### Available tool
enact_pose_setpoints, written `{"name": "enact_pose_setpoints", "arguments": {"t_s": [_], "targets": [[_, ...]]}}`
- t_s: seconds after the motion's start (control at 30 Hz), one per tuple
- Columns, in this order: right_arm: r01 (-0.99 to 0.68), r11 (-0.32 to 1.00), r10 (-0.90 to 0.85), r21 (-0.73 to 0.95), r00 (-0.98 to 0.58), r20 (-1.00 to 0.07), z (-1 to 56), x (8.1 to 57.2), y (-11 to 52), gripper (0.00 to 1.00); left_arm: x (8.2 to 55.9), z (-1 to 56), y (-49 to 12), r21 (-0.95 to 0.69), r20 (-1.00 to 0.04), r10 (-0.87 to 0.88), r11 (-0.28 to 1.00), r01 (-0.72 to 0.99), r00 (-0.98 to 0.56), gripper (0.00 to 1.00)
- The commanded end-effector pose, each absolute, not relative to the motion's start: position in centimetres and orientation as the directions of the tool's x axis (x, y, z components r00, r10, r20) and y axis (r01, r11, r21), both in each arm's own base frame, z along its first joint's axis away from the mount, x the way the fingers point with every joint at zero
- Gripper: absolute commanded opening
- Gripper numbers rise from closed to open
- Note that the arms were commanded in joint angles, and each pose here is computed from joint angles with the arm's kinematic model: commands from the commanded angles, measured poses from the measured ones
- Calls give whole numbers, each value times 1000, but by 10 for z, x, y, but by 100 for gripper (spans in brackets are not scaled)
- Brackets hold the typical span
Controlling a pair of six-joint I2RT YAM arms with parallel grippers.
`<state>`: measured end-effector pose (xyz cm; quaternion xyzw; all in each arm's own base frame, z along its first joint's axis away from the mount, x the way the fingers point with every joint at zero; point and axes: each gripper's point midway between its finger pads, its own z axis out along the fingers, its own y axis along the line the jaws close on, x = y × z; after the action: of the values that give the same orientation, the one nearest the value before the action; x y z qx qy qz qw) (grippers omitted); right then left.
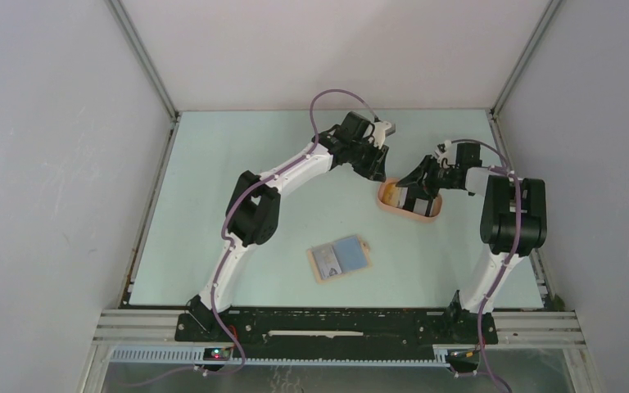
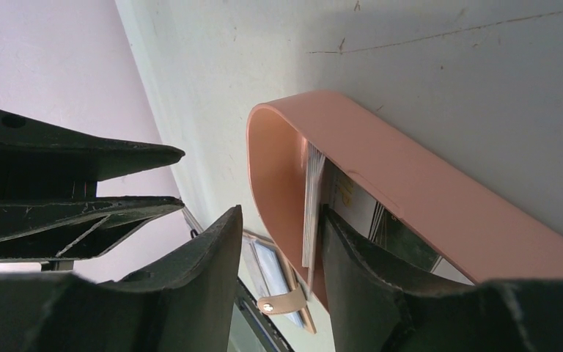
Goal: Put the credit cards into the card holder
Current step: Pick up the credit card from the storage box.
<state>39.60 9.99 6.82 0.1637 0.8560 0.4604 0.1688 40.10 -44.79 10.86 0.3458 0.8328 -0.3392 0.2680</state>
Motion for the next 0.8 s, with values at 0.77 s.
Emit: {"name": "enact_pose_setpoints", "arguments": {"t_s": [0.77], "targets": [[106,552,455,827,-870,-192,79,403,76,41,409,132,-456,-348,-733,381,502,792,-564,35]]}}
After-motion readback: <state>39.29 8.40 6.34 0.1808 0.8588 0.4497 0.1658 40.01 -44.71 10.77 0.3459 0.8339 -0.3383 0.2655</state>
